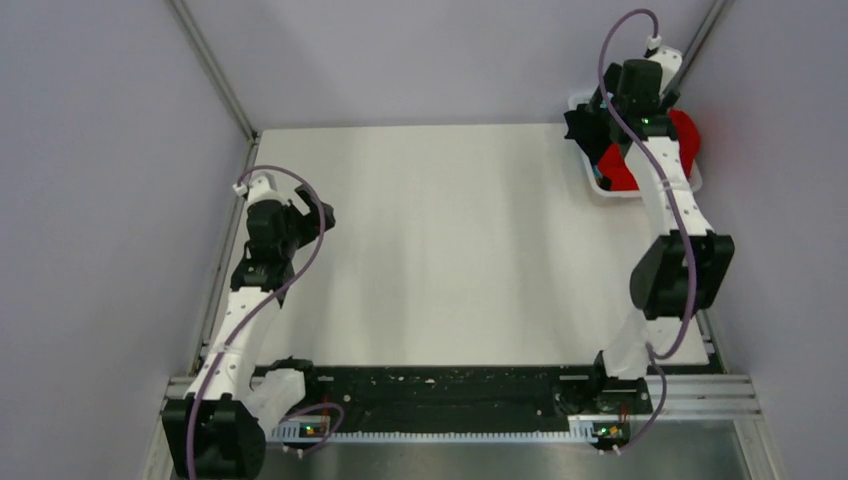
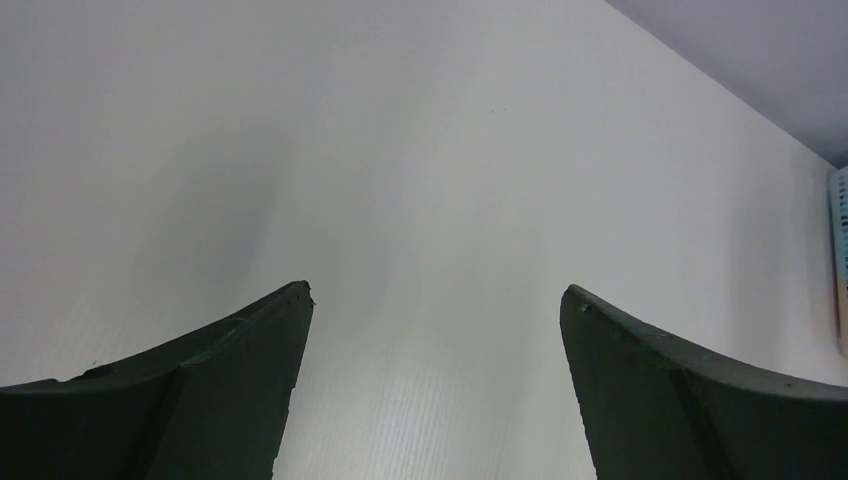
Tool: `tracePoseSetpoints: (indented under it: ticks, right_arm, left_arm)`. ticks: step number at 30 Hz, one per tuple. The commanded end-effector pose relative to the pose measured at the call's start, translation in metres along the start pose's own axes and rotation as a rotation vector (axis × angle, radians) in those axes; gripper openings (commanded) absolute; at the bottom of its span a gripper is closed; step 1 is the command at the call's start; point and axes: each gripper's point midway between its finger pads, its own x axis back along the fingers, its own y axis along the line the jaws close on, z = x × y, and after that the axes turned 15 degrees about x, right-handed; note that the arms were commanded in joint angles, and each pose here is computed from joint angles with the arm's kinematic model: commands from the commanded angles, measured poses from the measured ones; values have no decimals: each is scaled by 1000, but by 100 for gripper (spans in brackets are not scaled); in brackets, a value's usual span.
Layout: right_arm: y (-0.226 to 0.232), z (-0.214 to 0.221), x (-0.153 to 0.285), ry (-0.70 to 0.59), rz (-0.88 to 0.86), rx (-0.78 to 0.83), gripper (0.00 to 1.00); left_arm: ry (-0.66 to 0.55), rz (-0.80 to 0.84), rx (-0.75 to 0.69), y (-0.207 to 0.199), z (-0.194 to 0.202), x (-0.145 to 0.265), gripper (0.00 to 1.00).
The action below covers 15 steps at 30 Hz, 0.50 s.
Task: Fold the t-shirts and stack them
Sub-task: Grab crumpled tshirt from bin with the right arm
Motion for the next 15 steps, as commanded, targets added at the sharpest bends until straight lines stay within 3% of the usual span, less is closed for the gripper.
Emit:
tracePoseSetpoints:
  ticks: [1, 7, 10, 11, 14, 15]
  right_arm:
    - [-12, 8, -50, 110, 98, 73, 96]
    - [-28, 59, -106, 282, 259, 97, 94]
    - [-27, 77, -134, 286, 245, 73, 87]
    - [-25, 75, -143, 268, 225, 63, 78]
    - [-19, 52, -158, 180, 158, 22, 22]
    - [-18, 34, -156, 130, 144, 15, 11]
  left_arm:
    - [-97, 35, -14, -20, -32, 0, 99]
    - [-114, -5, -6, -13, -35, -5, 99]
    - [-106, -14, -12, -12, -34, -9, 99]
    - [-100, -14, -17, -13, -34, -10, 99]
    - [-81, -32, -28, -13, -34, -13, 99]
    - [-78, -36, -29, -13, -35, -14, 99]
